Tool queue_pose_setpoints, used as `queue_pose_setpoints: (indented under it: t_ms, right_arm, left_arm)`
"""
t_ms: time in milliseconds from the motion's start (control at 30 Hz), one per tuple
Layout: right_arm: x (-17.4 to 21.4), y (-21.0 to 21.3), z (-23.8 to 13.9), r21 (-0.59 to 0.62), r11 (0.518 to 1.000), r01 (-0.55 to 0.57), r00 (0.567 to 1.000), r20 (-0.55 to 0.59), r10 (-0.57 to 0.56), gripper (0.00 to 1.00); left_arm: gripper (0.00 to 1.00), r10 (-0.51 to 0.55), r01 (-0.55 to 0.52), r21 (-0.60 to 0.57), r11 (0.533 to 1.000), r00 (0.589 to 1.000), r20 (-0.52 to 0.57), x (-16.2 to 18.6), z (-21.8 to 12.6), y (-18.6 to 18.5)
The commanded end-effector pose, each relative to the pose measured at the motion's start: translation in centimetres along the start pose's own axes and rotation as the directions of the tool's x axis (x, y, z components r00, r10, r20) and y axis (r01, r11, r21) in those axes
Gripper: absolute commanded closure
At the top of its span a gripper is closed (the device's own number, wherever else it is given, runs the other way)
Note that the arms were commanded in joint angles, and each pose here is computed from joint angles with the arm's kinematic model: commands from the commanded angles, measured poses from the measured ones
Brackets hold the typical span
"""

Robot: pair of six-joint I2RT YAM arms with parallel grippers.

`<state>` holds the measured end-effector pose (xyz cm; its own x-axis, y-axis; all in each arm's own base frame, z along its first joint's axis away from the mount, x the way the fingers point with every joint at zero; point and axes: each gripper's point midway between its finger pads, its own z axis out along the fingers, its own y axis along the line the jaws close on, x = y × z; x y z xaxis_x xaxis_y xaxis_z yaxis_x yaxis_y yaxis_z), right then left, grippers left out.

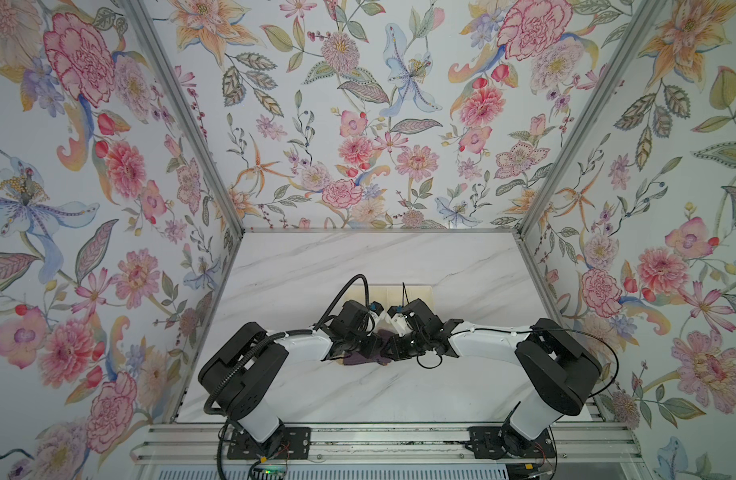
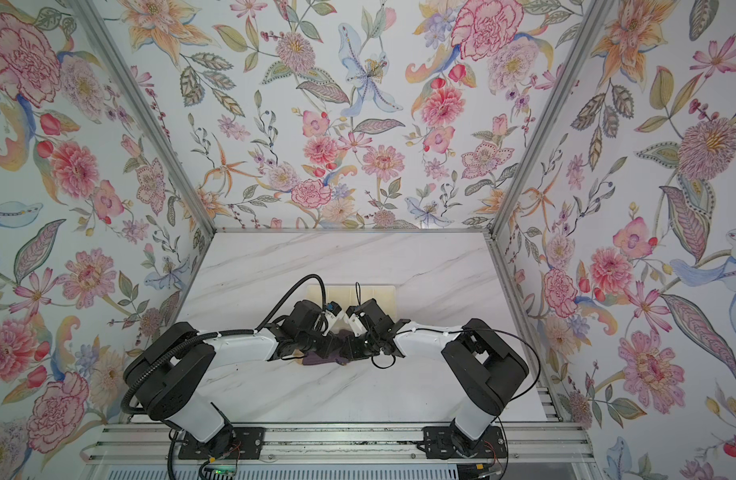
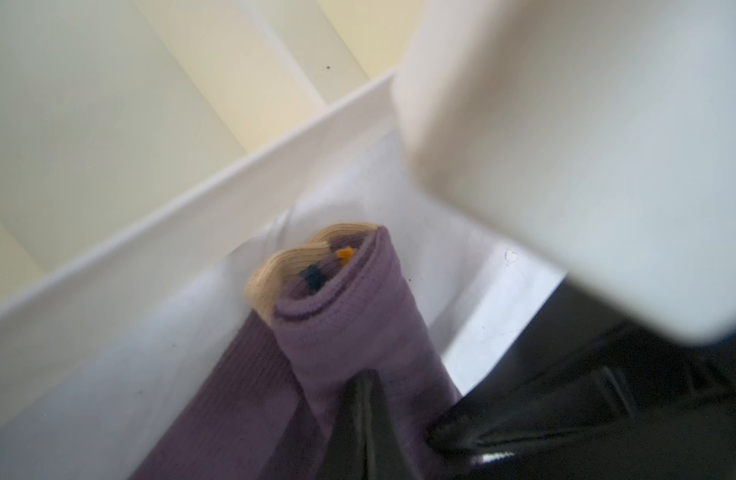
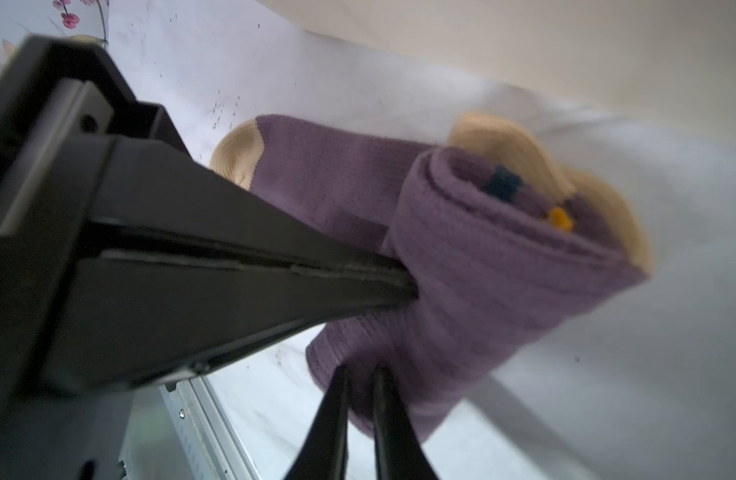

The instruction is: Roll the socks

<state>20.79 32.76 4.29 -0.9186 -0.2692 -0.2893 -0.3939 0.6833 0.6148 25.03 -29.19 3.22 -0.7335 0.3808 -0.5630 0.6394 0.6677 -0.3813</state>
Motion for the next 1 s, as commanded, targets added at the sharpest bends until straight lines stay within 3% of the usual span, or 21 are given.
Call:
queue_pose_setpoints:
  t_ms: [0,233,467,967]
  right_arm:
    - [3.5,-1.4,0.6,0.065,0.998,-0.006,0.993,-0.120,0.014,0.85]
    - [3.3,-2.1,0.3,0.106,0.994,-0.004,0.994,-0.106,0.015,0.84]
    - [0.1,0.7,-2.6,-0.002,1.000,0.024,0.998,0.057,-0.024,0.74]
    - [-0.3,-1.6,-2.5,-0.046,0.994,-0.101,0.987,0.122,0.106,0.65]
  left_arm:
    - [1.00,-0.074,0.067,-0.053,0.996,0.985,-0.158,5.3,0.4,1.6]
    - [1.00,-0.088,0.081,-0.044,0.996,0.978,-0.191,7.0,0.5,1.6]
    - [1.00,-0.105,0.098,-0.046,0.994,0.973,-0.203,8.1,0.6,1.8]
    - [1.00,-0.145,0.137,-0.054,0.989,0.967,-0.209,9.9,1.0,2.2]
